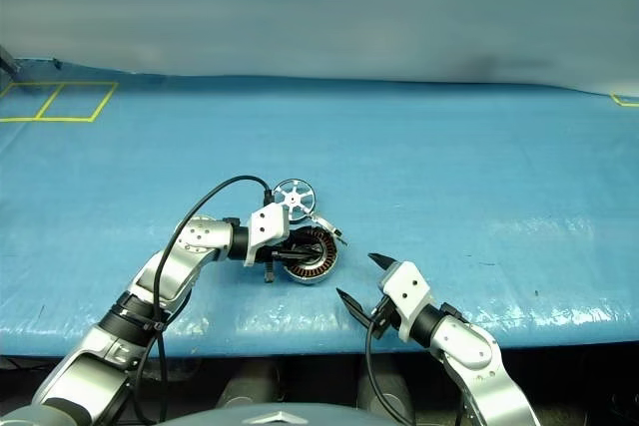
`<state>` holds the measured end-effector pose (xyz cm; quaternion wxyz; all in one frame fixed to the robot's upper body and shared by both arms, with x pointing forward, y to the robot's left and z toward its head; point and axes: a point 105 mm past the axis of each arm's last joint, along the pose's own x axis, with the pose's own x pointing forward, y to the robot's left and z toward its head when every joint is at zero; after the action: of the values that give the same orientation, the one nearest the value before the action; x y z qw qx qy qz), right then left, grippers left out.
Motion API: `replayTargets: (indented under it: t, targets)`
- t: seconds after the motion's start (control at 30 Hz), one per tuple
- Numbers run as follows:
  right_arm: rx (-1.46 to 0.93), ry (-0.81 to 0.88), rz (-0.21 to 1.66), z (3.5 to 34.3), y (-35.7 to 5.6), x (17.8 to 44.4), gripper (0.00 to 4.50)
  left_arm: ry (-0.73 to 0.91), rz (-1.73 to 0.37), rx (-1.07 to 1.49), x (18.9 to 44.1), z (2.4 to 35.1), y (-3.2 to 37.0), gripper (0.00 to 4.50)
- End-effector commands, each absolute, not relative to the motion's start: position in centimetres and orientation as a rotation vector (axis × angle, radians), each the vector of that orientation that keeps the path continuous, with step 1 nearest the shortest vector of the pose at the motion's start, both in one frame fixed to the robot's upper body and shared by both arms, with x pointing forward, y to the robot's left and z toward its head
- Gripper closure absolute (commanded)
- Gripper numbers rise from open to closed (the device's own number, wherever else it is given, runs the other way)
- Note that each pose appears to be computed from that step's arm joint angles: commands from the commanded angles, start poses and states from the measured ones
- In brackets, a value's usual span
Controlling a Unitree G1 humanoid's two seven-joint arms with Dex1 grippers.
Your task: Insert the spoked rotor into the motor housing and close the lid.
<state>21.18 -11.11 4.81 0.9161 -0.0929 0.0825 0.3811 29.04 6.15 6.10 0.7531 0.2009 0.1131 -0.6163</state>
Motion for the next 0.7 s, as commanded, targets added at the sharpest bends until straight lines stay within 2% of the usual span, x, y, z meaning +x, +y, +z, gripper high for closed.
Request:
replayTargets:
  t: [0.03, 0.67, 0.7]
  targets:
    - [-0.205, 0.126, 0.781, 5.81, -11.09, 21.28, 0.00, 0.199, -1.352, 0.435, 29.30, 7.06, 5.54, 3.83]
    - [-0.214, 0.131, 0.781, 5.77, -11.17, 21.39, 0.00, 0.218, -1.370, 0.439, 29.08, 6.87, 5.59, 3.83]
    - [-0.214, 0.131, 0.781, 5.77, -11.17, 21.40, 0.00, 0.218, -1.371, 0.439, 29.08, 6.86, 5.60, 3.48]
